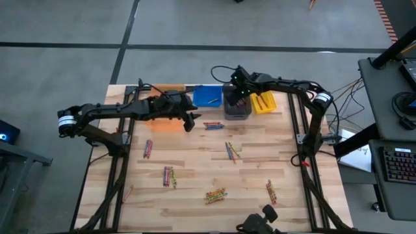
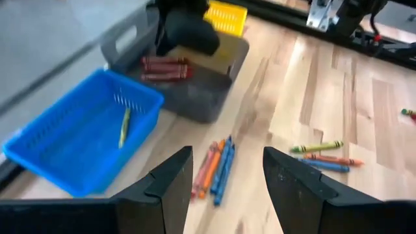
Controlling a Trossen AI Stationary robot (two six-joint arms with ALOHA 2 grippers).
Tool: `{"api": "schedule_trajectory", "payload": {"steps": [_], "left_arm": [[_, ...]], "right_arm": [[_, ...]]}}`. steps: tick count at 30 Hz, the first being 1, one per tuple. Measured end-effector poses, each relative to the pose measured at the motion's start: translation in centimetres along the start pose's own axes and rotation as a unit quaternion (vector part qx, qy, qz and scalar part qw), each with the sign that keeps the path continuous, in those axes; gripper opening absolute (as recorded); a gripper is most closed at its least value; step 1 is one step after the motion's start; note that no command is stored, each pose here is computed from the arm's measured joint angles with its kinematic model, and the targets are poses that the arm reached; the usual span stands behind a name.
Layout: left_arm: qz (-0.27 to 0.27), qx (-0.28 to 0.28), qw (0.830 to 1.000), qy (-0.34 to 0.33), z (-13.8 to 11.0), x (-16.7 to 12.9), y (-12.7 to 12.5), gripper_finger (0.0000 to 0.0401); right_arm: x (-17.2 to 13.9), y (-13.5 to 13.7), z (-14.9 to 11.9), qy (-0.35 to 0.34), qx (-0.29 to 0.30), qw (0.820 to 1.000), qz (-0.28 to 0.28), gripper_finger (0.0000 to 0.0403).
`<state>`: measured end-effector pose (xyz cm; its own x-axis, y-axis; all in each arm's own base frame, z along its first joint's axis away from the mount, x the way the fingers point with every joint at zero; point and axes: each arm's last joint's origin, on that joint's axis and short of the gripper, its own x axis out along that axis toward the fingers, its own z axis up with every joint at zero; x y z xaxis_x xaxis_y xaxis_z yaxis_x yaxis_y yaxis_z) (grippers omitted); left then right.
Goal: Sort crayons
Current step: Put the green crayon into the blue bin
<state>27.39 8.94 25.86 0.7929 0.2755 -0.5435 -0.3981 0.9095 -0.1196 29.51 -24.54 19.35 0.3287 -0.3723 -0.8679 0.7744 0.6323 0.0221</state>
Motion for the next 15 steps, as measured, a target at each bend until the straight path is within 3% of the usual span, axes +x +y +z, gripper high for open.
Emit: {"api": "schedule_trajectory", "payload": {"steps": [8, 15], "left_arm": [[0.02, -0.081, 0.988, 0.128, -2.6, -0.4, -0.5, 0.0169], [0.108, -0.141, 0.947, 0.267, -5.6, -1.8, -1.1, 0.0169]], "right_arm": [[-2.8, 1.0, 0.0, -0.01, -0.013, 1.0, 0.014, 0.0127], [-6.6, 4.0, -0.4, -0.053, -0.054, 0.996, 0.047, 0.0118]]}}
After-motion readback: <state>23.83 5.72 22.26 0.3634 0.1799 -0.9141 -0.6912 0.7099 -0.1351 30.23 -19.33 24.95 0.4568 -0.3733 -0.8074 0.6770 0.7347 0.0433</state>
